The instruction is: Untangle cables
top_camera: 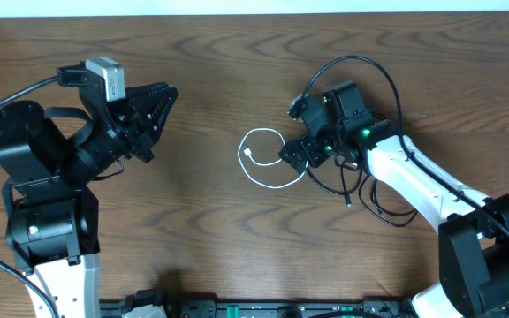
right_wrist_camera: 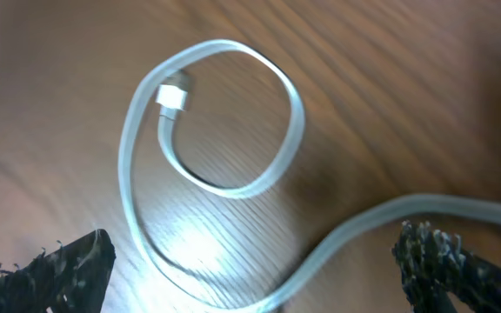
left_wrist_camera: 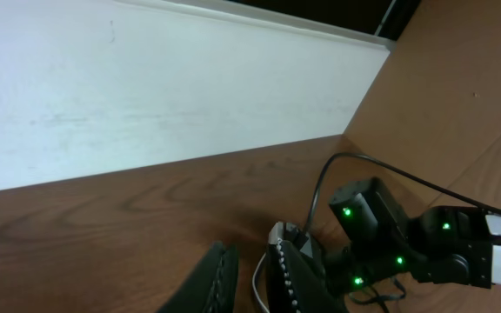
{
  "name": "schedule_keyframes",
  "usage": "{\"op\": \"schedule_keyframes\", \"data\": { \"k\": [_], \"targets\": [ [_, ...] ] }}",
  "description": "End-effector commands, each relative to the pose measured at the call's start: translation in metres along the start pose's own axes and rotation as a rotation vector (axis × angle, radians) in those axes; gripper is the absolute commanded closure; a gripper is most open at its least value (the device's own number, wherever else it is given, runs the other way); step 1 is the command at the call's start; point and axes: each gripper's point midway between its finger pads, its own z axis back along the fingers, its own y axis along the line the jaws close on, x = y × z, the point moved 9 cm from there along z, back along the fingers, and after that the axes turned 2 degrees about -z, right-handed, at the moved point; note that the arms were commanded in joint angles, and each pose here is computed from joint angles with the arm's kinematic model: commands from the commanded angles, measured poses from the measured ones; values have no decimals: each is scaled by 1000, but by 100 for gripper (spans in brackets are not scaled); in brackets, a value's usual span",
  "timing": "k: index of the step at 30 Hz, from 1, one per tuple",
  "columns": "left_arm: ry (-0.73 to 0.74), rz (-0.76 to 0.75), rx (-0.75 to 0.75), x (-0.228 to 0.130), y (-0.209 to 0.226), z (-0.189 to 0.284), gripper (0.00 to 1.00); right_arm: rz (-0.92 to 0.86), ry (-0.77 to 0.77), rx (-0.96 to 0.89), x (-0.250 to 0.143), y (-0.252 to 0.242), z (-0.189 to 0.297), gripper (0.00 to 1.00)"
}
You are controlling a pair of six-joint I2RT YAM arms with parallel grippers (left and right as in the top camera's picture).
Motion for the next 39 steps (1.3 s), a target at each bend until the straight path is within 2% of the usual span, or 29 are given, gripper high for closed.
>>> {"op": "schedule_keyframes", "data": {
  "k": [1, 10, 16, 20, 23, 29, 35, 39],
  "targets": [
    [0, 7, -14, 2, -2, 0, 83, -180, 23, -150, -2, -11, 2, 1],
    [49, 68, -10, -7, 4, -4, 83, -411, 92, -149, -13, 8, -3, 1],
    [62, 84, -9, -10, 4, -4, 83, -597, 111, -368, -27, 14, -4, 1],
    [74, 90, -8, -12, 4, -4, 83, -616, 92, -417, -28, 25, -6, 5],
    [83, 103, -8, -14, 4, -4, 83, -641, 73, -455, -29, 28, -7, 17],
    [94, 117, -14, -16, 4, -4, 83, -672, 98, -476, -35, 30, -14, 20],
    [94, 114, -14, -16, 4, -4, 83, -723, 159, -492, -47, 29, -24, 18],
    [95, 102, -15, -16, 4, -4, 83, -717, 164, -493, -49, 37, -27, 22]
  ]
}}
